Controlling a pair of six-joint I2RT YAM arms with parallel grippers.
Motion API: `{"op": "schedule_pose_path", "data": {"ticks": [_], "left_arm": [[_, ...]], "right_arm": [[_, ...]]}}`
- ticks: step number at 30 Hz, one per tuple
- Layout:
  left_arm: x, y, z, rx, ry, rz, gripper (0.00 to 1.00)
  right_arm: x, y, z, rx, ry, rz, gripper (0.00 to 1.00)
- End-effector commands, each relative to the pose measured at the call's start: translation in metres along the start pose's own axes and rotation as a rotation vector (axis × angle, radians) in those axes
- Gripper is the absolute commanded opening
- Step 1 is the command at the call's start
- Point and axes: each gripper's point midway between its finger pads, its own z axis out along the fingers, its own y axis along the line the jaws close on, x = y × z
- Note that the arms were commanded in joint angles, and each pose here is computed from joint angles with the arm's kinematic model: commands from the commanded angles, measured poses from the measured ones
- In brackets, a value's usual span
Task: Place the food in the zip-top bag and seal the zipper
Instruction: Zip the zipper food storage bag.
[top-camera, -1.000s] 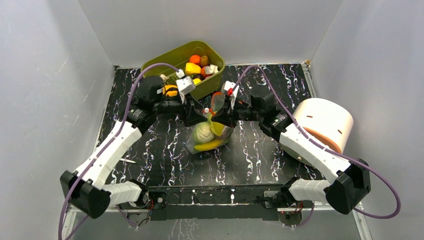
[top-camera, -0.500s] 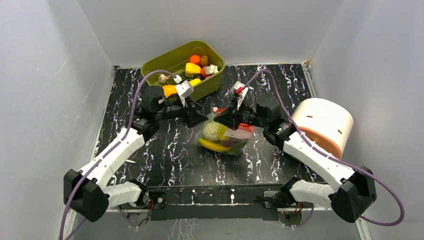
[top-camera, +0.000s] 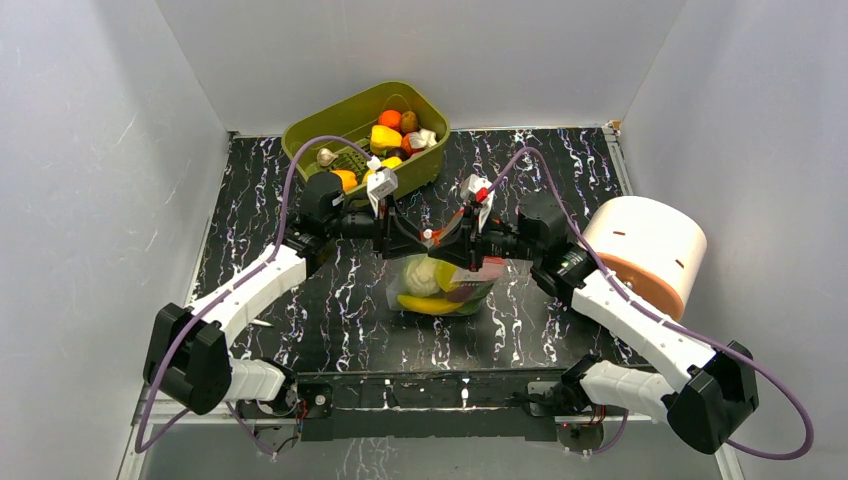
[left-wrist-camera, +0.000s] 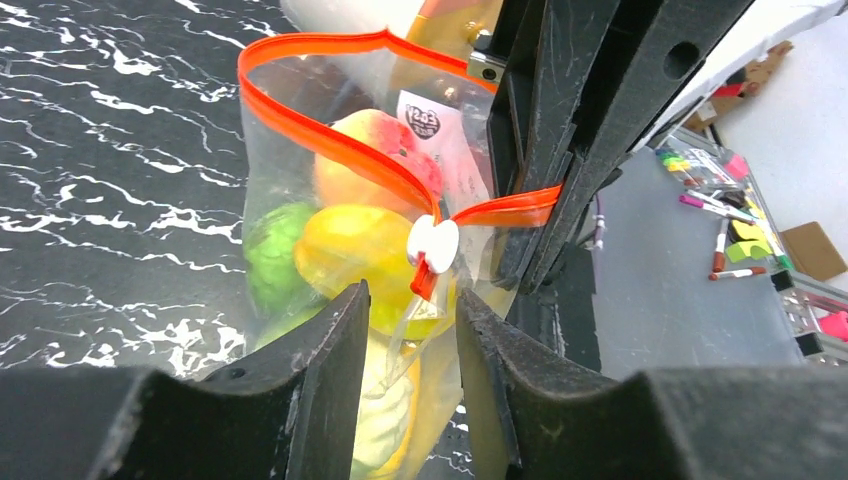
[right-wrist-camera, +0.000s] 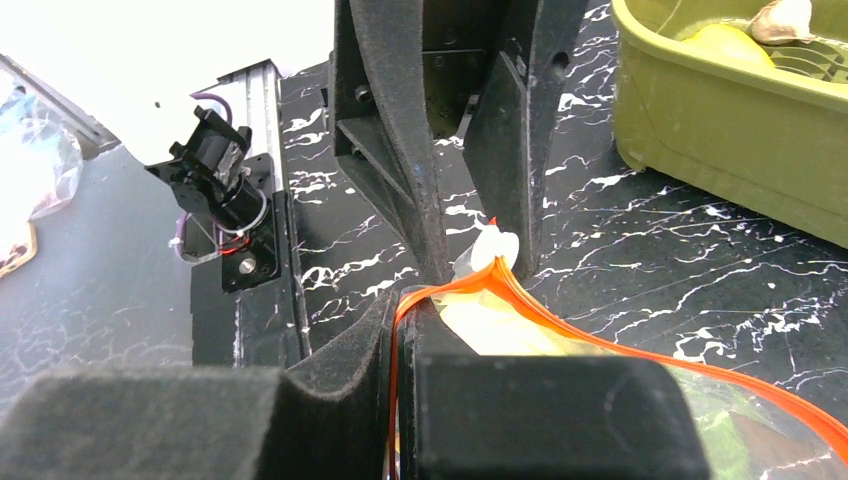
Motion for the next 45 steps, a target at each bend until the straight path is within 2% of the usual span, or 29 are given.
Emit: {"op": "schedule_pose_path", "data": {"ticks": [1, 5, 6, 8, 9, 14, 19, 22, 26, 31, 33, 36, 43, 45], "left_arm": [[-0.016, -0.02, 0.002, 0.121, -0.068, 0.023, 0.35], [-0.017, -0.022, 0.006, 0.166, -0.073, -0.013, 0.32], [-0.018, -0.023, 0.006, 0.172, -0.073, -0.015, 0.29], [-0.019, -0.025, 0.005, 0.181, -0.069, -0.022, 0.07], [-0.017, -0.024, 0.005, 0.18, -0.065, -0.027, 0.0], [-0.011, -0.028, 0.0, 0.154, -0.06, 0.008, 0.0], [-0.022, -0.036, -0.002, 0.178, -0.091, 0.048, 0.0], [-0.025, -0.035, -0.002, 0.171, -0.092, 0.06, 0.0], [-0.027, -0.034, -0.003, 0.159, -0.084, 0.074, 0.0], [-0.032, -0.04, -0.006, 0.162, -0.079, 0.1, 0.0], [-0.033, -0.041, -0.007, 0.16, -0.078, 0.116, 0.0], [-0.032, -0.042, -0.009, 0.159, -0.067, 0.122, 0.0], [-0.03, -0.043, -0.009, 0.162, -0.059, 0.134, 0.0], [-0.03, -0.043, -0.009, 0.167, -0.059, 0.14, 0.0]], "right_arm": [[-0.025, 0.018, -0.004, -0.079, -0.078, -0.099, 0.0], [-0.018, 0.02, -0.003, -0.1, -0.06, -0.082, 0.0], [-0.017, 0.02, -0.002, -0.104, -0.053, -0.081, 0.0], [-0.017, 0.019, -0.002, -0.104, -0.04, -0.083, 0.0], [-0.017, 0.018, -0.001, -0.099, -0.036, -0.084, 0.0], [-0.014, 0.007, -0.004, -0.028, 0.01, -0.081, 0.01], [-0.017, -0.002, -0.018, 0.072, 0.099, -0.083, 0.21], [-0.031, -0.001, -0.028, 0.115, 0.1, -0.113, 0.33], [-0.052, 0.002, -0.034, 0.128, 0.057, -0.192, 0.39], [-0.068, -0.001, -0.029, 0.11, 0.029, -0.304, 0.4], [-0.07, 0.0, -0.025, 0.082, 0.027, -0.323, 0.37], [-0.071, 0.0, -0.018, 0.052, 0.016, -0.331, 0.33], [-0.058, 0.004, -0.006, -0.041, 0.04, -0.313, 0.36], [-0.056, 0.003, -0.002, -0.056, 0.048, -0.306, 0.34]]}}
